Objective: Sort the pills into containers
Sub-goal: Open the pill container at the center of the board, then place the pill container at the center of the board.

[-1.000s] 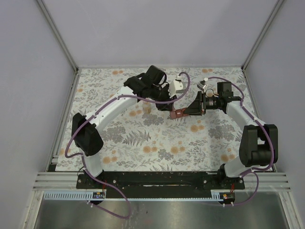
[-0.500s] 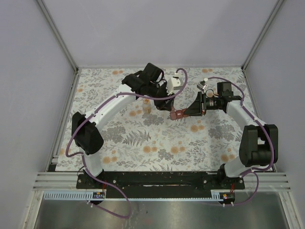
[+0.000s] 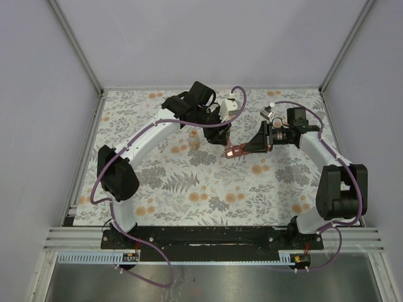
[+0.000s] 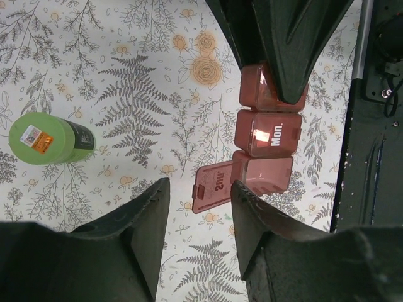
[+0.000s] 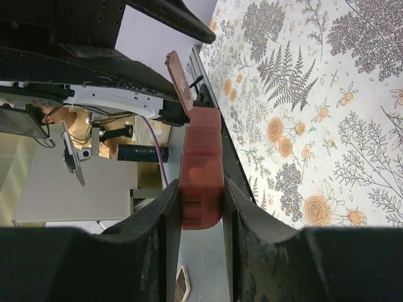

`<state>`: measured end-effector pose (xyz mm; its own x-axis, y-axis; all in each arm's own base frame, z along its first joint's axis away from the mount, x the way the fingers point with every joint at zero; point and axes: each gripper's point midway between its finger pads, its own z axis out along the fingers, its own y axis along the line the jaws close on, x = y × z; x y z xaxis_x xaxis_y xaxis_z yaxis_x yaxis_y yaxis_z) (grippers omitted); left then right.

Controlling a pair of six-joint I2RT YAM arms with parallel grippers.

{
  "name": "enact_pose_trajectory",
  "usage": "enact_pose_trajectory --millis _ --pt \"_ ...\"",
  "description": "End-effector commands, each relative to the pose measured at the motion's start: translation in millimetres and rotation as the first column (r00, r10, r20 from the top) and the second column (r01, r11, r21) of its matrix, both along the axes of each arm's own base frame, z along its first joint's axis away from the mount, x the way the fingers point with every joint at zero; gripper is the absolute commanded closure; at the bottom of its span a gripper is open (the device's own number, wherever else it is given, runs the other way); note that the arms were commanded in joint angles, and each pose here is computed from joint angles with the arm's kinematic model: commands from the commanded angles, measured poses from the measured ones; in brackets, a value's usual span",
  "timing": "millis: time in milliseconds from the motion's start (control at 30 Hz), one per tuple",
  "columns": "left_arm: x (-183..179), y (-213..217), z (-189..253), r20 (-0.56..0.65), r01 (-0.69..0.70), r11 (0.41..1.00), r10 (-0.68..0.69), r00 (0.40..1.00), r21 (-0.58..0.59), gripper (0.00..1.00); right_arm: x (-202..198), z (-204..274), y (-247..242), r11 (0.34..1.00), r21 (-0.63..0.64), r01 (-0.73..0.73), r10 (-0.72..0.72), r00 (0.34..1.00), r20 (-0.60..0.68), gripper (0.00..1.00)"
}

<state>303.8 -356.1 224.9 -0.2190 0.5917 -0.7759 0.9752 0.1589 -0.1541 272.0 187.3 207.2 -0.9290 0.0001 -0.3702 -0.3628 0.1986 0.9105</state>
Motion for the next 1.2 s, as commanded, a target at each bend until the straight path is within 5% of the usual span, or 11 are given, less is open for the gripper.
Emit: enact_pose_trajectory --millis 0,600,1167 --pt "3.5 -5.5 15.5 0.013 0.015 0.998 -0.014 1.0 -0.058 0.52 1.8 17.7 1.0 0.999 0.026 -0.024 0.023 0.998 0.066 1.0" --pt "-9.2 2.6 49.4 0.1 0.045 0.991 -0.033 0.994 -0.123 0.06 14.4 0.4 -1.5 0.998 -0.046 0.032 -0.031 0.999 0.027 1.0" --pt "-21.7 -45.2 43.9 0.333 0.125 0.992 -0.121 0.935 0.009 0.05 24.7 3.5 2.2 0.998 -0.005 0.064 -0.064 0.998 -0.025 1.0"
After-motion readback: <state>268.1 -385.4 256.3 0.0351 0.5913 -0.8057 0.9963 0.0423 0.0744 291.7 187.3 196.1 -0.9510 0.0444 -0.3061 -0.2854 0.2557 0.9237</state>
